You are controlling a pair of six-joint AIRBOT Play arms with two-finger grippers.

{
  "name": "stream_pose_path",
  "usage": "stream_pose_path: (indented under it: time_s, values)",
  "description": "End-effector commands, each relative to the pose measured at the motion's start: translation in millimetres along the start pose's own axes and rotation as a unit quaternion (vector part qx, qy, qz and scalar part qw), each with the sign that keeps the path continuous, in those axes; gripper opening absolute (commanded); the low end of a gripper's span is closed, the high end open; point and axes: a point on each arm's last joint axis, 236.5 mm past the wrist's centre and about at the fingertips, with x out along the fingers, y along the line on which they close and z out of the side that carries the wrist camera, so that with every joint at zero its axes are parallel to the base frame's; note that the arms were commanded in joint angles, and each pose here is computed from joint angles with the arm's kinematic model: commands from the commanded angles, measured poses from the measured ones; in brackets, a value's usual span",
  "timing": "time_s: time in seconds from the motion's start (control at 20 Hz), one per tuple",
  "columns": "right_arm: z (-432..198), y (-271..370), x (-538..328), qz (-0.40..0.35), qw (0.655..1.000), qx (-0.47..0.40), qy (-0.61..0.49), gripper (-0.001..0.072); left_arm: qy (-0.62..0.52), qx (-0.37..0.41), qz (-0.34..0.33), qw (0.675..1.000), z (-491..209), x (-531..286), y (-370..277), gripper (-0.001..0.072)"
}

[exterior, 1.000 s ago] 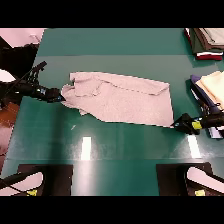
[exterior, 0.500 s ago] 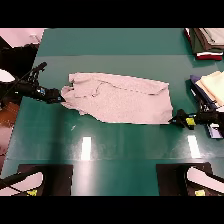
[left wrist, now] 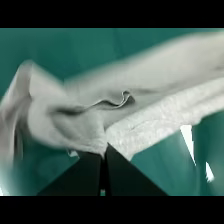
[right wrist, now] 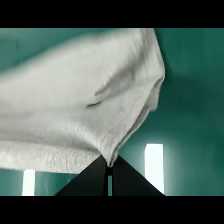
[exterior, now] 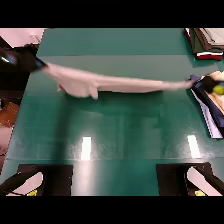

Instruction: Fold the shirts.

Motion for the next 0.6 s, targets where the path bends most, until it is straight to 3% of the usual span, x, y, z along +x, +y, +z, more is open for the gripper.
stream_pose_path:
  time_s: [0.0, 0.25, 0.4, 0.55]
  values:
    - [79.2, 107.5, -113.8, 0.029, 0.976, -0.129, -0.172, 0.0011, -0.16, 0.105, 0.016, 0.981, 82.1, -121.5, -74.7, 0.0022]
    - [93.9, 212.4, -246.1, 0.027, 0.912, -0.249, -0.324, 0.0011, -0.334, 0.175, 0.017, 0.926, 113.7, -272.1, -174.7, 0.0022]
    - [85.7, 224.7, -291.3, -0.024, 0.893, -0.267, -0.361, 0.0011, -0.385, 0.176, 0.006, 0.906, 97.3, -320.2, -209.2, 0.0022]
    - [84.8, 209.0, -309.4, -0.089, 0.896, -0.257, -0.351, 0.001, -0.411, 0.185, 0.006, 0.893, 85.1, -345.9, -226.4, 0.0021]
